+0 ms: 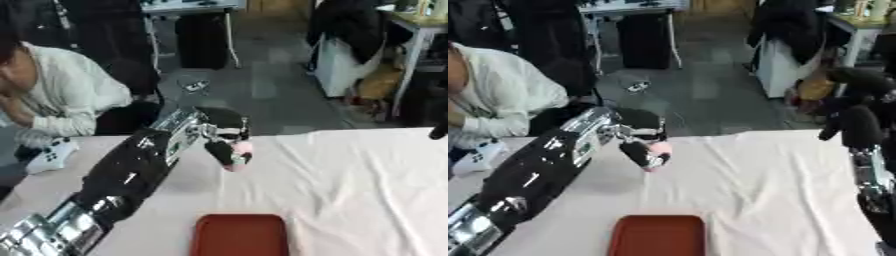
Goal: Pick up objects on the table and place them in the box.
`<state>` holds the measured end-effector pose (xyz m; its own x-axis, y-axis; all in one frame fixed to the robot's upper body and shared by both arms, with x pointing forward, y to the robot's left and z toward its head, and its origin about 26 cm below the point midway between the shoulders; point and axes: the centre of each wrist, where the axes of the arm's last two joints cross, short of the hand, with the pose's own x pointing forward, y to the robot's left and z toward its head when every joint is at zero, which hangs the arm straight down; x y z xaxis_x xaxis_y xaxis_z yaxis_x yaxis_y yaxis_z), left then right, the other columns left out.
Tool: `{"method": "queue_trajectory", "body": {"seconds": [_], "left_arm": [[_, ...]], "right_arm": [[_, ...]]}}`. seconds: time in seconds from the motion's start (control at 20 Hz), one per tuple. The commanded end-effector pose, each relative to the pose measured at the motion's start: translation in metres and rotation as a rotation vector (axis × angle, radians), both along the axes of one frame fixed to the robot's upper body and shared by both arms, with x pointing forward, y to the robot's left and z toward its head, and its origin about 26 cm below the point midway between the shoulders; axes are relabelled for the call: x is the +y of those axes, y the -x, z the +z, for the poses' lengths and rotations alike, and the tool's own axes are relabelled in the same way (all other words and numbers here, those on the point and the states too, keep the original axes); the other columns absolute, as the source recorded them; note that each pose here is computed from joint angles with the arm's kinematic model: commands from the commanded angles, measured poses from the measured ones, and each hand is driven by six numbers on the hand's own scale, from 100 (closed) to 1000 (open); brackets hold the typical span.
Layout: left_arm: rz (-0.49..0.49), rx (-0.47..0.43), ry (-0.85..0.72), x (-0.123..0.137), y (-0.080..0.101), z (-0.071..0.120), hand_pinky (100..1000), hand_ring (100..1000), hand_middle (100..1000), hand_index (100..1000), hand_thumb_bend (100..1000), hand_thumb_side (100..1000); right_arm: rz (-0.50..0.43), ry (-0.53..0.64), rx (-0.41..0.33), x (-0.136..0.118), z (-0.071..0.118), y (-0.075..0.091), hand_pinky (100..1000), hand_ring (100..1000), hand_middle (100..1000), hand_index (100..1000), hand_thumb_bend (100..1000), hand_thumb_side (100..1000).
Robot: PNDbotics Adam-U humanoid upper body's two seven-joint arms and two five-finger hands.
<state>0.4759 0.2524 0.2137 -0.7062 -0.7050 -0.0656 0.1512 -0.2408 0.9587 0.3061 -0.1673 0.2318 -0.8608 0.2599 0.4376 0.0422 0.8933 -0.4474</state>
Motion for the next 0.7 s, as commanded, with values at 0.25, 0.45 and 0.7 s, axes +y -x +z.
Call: {"method": "queue_trajectory", "body": {"seconds": [0.25,0.45,0.7], "left_arm": [[-0.098,0.019,0.003,-0.007,0.019,0.028,100,100,100,402,100,562],[-0.141,0.074,-0.02,-0.015,0.029,0.025,100,100,100,404,100,563],[-0.162,0.169,-0.069,-0.02,0.035,0.014,100,100,100,405,100,569]], "right_arm": [[-0.024,0.019,-0.013,-0.007,0.004,0.002,398,582,749,831,253,839],[-0.025,0.026,-0.01,-0.008,0.003,0.002,398,582,749,831,254,840],[-0.023,0.031,-0.009,-0.008,0.003,0.002,398,582,749,831,253,840]]}}
